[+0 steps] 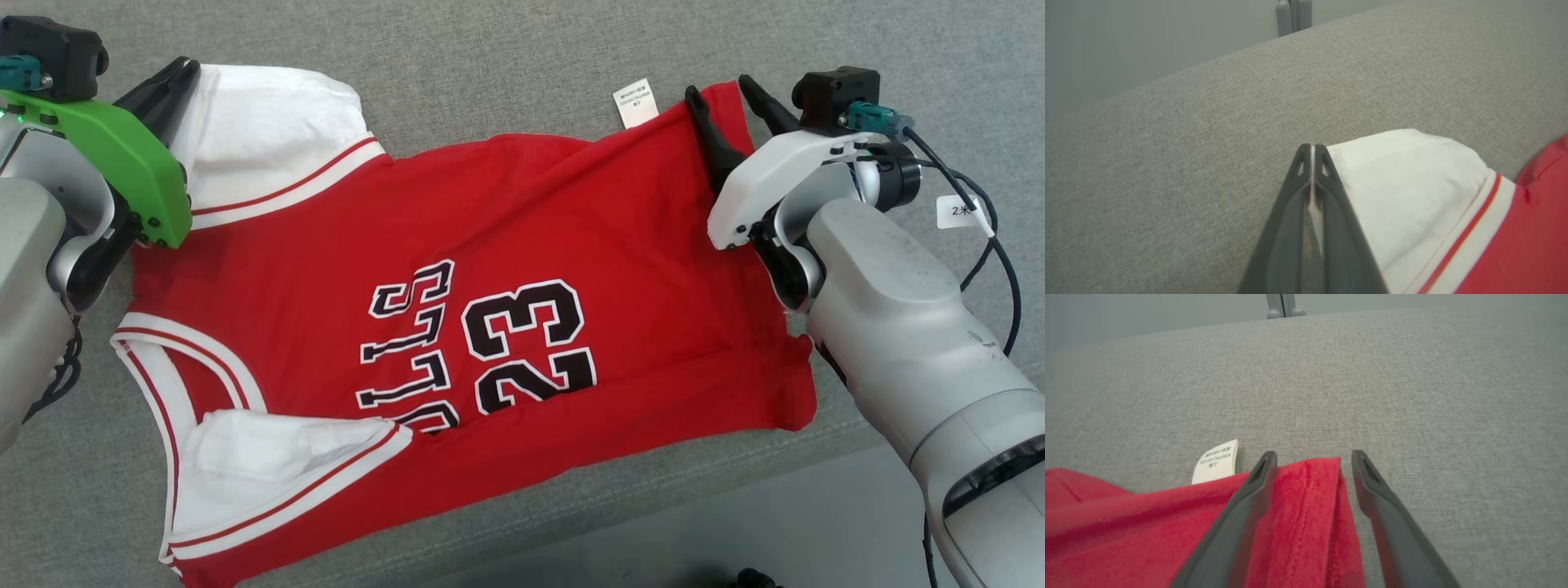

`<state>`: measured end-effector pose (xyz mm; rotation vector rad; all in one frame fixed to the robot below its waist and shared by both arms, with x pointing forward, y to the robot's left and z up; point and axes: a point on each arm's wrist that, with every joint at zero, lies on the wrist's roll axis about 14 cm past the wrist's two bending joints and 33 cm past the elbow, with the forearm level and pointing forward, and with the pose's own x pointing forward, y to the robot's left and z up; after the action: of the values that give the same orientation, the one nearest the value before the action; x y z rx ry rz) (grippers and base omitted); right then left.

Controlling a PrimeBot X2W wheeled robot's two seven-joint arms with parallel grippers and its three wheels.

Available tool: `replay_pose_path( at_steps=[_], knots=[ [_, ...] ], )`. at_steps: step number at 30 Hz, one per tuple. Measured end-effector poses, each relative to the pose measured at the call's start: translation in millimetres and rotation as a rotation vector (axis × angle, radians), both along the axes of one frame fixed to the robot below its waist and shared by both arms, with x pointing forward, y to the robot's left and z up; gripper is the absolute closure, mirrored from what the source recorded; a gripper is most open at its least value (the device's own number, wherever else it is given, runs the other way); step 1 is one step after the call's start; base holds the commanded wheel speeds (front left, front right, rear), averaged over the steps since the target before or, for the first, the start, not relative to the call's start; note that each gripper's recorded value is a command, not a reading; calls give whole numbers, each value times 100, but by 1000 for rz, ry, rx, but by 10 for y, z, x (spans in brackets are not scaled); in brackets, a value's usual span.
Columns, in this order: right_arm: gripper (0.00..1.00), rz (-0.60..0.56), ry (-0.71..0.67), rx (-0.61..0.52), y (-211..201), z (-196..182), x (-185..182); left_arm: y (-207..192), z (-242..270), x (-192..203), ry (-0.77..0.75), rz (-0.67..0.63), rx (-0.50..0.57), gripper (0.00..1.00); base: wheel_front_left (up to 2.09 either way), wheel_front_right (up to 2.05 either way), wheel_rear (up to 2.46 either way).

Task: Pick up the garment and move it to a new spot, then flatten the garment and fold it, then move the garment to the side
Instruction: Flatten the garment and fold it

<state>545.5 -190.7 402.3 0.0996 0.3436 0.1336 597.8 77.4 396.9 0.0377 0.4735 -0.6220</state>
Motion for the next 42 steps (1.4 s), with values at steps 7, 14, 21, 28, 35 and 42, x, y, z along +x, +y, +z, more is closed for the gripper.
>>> replay_pose_path(
  at_steps=[7,14,21,28,35,42],
  knots=[
    [18,-14,24,-23,-62,-62,18,25,16,-6,-8,4,-8,100,0,0,0],
    [75,-16,46,-25,-42,-120,-4,18,36,-15,-13,1,-14,100,0,0,0],
    [100,-14,38,-28,-25,-89,56,14,65,-9,-32,5,-34,100,0,0,0],
    [100,-30,-46,-11,-96,211,108,112,331,59,-116,50,-79,100,0,0,0],
    [100,-38,-71,28,-116,292,-15,243,501,-17,-157,91,-127,100,0,0,0],
    [100,-8,-86,92,-57,323,-150,275,636,-230,-165,97,-202,100,0,0,0]
  ],
)
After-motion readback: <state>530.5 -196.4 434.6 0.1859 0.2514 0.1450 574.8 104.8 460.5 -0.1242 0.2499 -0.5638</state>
